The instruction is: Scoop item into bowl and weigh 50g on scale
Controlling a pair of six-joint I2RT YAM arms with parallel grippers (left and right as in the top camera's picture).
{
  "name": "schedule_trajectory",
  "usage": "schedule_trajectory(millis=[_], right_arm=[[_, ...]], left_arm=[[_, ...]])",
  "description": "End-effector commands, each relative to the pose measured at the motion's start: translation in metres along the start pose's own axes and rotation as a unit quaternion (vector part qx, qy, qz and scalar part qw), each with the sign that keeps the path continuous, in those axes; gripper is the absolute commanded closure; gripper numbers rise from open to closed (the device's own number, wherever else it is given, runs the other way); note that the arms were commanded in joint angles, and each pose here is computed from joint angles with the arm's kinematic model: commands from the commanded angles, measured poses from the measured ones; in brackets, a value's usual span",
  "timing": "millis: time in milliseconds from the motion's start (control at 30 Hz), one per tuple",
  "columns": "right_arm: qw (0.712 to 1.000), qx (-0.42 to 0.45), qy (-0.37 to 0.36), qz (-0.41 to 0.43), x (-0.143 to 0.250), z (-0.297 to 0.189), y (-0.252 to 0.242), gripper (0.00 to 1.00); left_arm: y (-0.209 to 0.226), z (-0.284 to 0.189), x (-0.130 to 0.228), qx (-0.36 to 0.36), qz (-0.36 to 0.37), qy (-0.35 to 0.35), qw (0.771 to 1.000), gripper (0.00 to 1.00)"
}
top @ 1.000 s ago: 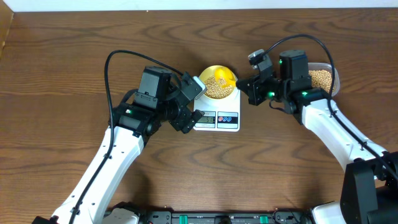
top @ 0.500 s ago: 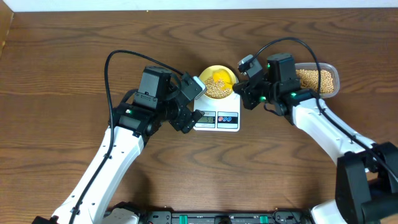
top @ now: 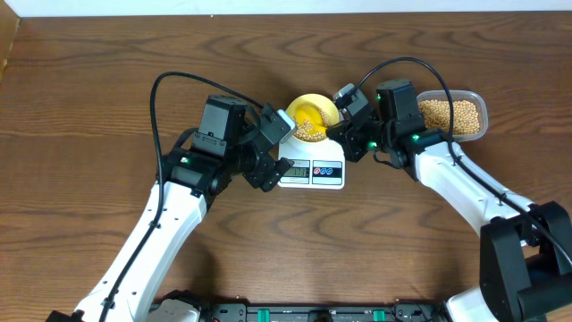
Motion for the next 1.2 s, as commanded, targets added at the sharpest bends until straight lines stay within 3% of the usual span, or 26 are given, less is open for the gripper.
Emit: schedule_trajectory(millis=[0, 500, 1167], right_arm=[[0.999, -0.039, -0.011, -0.001, -0.007, 0.001, 0.008, 0.99], [0.995, -0.039, -0.017, 0.091, -0.006, -0.005, -0.002, 0.99], [0.993, -0.066, -0.07, 0.066, -0.022, -0.013, -0.008, 0.99]], left_arm=[[0.001, -0.001, 0.002, -0.002, 0.005, 0.0, 1.0, 0.16], [0.001, -0.001, 0.002, -0.002, 0.005, 0.0, 1.0, 0.16], [0.001, -0.001, 0.002, -0.002, 0.005, 0.0, 1.0, 0.16]])
Point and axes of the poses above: each gripper's point midway between its finger pads, its own z axis out along the fingers, its own y axis along the line the jaws close on, x = y × z, the point moved 8 cm from there along -z, back along the fingers, and after that the axes turned 7 degrees about -z, right-handed, at the moved point
